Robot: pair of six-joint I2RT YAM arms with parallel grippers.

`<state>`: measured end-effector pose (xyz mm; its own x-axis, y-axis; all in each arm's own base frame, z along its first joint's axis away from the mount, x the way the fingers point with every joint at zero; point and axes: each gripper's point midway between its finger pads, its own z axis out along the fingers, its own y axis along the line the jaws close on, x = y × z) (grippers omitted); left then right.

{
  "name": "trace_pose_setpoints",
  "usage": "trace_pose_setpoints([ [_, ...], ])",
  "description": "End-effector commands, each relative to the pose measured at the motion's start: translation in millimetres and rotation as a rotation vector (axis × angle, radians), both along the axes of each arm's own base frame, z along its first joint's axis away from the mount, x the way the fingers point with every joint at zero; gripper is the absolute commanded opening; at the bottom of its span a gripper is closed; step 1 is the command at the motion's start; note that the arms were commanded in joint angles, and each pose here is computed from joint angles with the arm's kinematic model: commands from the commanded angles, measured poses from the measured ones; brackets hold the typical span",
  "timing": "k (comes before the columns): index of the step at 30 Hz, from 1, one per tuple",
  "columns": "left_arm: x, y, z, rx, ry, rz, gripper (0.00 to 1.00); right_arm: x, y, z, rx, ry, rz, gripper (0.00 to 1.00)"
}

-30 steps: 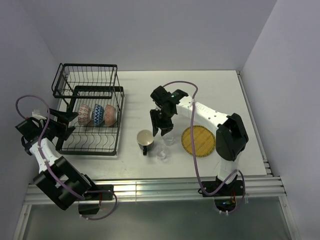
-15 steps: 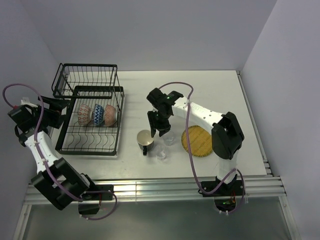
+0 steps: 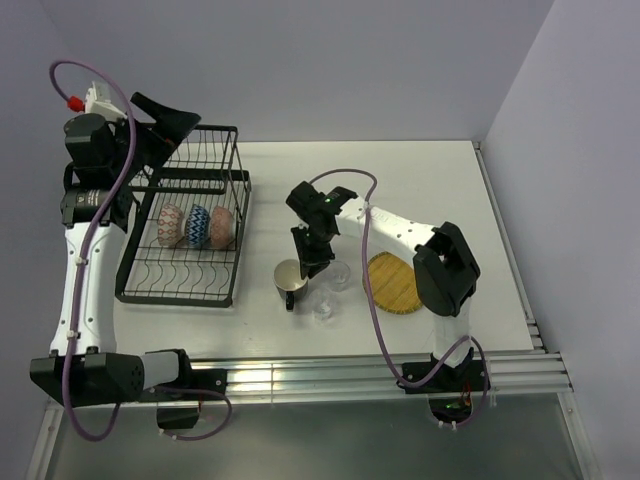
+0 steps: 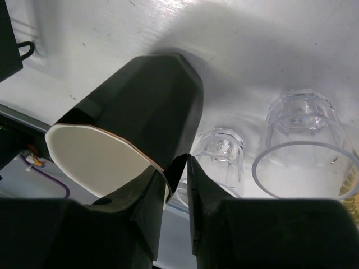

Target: Load the mixed dishes into the dish rack

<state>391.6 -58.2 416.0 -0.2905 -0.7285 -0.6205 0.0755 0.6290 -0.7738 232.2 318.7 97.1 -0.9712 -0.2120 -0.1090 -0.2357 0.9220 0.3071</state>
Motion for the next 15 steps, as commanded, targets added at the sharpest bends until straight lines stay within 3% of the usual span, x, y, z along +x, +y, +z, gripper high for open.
trace_pose_setpoints([
  [1,-22,-17,20,0.006,-0.016,-0.007,0.99,12,18,10,0.058,-0.047,0.008,0.27],
  [4,-55,-2,43,-0.03,-0.082,0.101,0.99,15,22,13,0.072,-0.052,0.008,0.13],
  [8,-78,-10,59,-0.057,-0.122,0.063,0.99,19,25,12,0.061,-0.053,0.01,0.0],
  [13,-92,-32,44,-0.003,-0.092,-0.084,0.99,20,29,20,0.083,-0.056,0.012,0.0],
  [15,-94,-41,29,-0.043,-0.046,-0.135,0.99,23,31,32,0.108,-0.082,0.013,0.0],
])
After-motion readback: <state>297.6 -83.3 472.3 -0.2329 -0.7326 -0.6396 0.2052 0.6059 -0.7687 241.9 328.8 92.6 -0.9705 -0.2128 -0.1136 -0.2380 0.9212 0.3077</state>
